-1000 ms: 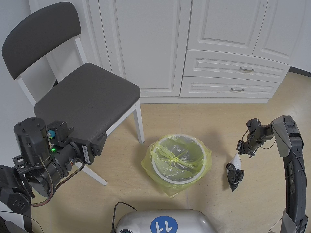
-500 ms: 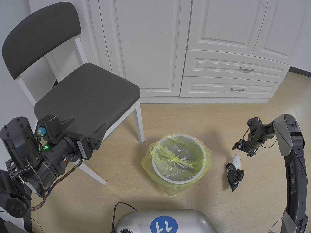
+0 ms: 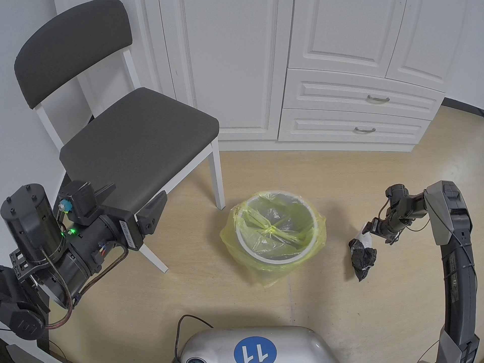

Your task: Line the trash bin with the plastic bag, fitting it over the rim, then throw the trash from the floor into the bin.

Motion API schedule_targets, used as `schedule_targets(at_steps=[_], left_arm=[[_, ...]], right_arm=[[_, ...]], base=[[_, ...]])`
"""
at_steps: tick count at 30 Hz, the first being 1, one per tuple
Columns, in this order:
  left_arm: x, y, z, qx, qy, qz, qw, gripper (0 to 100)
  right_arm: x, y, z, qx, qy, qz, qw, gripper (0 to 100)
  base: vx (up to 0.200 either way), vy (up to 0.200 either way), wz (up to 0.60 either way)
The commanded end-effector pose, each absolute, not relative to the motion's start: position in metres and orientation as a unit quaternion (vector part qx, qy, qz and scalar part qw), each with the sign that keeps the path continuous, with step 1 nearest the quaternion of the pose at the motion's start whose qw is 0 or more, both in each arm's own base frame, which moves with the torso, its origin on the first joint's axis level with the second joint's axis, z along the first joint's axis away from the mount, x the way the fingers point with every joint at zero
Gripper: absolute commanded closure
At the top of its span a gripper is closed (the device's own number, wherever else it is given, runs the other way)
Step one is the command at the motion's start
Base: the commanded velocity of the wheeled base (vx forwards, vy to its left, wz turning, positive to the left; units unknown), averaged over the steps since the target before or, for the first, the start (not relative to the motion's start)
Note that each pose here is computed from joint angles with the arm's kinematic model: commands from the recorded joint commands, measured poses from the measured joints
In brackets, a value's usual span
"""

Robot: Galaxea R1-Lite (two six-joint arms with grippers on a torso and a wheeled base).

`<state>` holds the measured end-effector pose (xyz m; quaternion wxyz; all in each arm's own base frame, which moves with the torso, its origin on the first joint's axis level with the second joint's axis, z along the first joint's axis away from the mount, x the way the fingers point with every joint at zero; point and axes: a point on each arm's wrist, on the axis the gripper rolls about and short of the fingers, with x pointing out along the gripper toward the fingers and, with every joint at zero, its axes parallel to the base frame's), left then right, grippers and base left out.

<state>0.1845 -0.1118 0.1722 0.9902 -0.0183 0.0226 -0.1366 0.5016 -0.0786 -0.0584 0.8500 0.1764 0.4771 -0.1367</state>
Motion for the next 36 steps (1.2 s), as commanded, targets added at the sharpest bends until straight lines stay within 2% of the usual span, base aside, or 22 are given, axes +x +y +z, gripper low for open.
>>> schedule_targets(at_steps=[1, 3, 6, 18, 19, 25, 29, 36], left_arm=[[0.185, -0.112, 0.169, -0.015, 0.029, -0.136, 0.99, 0], [0.186, -0.11, 0.168, -0.015, 0.031, -0.131, 0.991, 0], [0.191, -0.108, 0.167, -0.015, 0.032, -0.124, 0.992, 0], [0.201, -0.103, 0.166, -0.022, 0.017, -0.116, 0.993, 0], [0.201, -0.103, 0.165, -0.022, 0.017, -0.116, 0.993, 0], [0.201, -0.103, 0.165, -0.021, 0.017, -0.115, 0.993, 0], [0.2, -0.103, 0.164, -0.02, 0.017, -0.116, 0.993, 0], [0.196, -0.102, 0.164, -0.01, 0.016, -0.119, 0.993, 0]], right_arm=[[0.504, -0.077, -0.076, 0.172, 0.485, -0.137, 0.847, 0], [0.5, -0.073, -0.104, 0.16, 0.508, -0.136, 0.835, 0], [0.499, -0.072, -0.121, 0.122, 0.516, -0.131, 0.838, 0], [0.499, -0.07, -0.128, 0.118, 0.513, -0.138, 0.839, 0], [0.499, -0.07, -0.128, 0.118, 0.513, -0.138, 0.839, 100], [0.5, -0.071, -0.125, 0.117, 0.508, -0.14, 0.842, 100], [0.505, -0.071, -0.102, 0.133, 0.486, -0.15, 0.851, 100], [0.495, -0.07, -0.07, 0.17, 0.473, -0.163, 0.849, 100]], base=[[0.0, 0.0, 0.0], [0.0, 0.0, 0.0], [0.0, 0.0, 0.0], [0.0, 0.0, 0.0], [0.0, 0.0, 0.0], [0.0, 0.0, 0.0], [0.0, 0.0, 0.0], [0.0, 0.0, 0.0]])
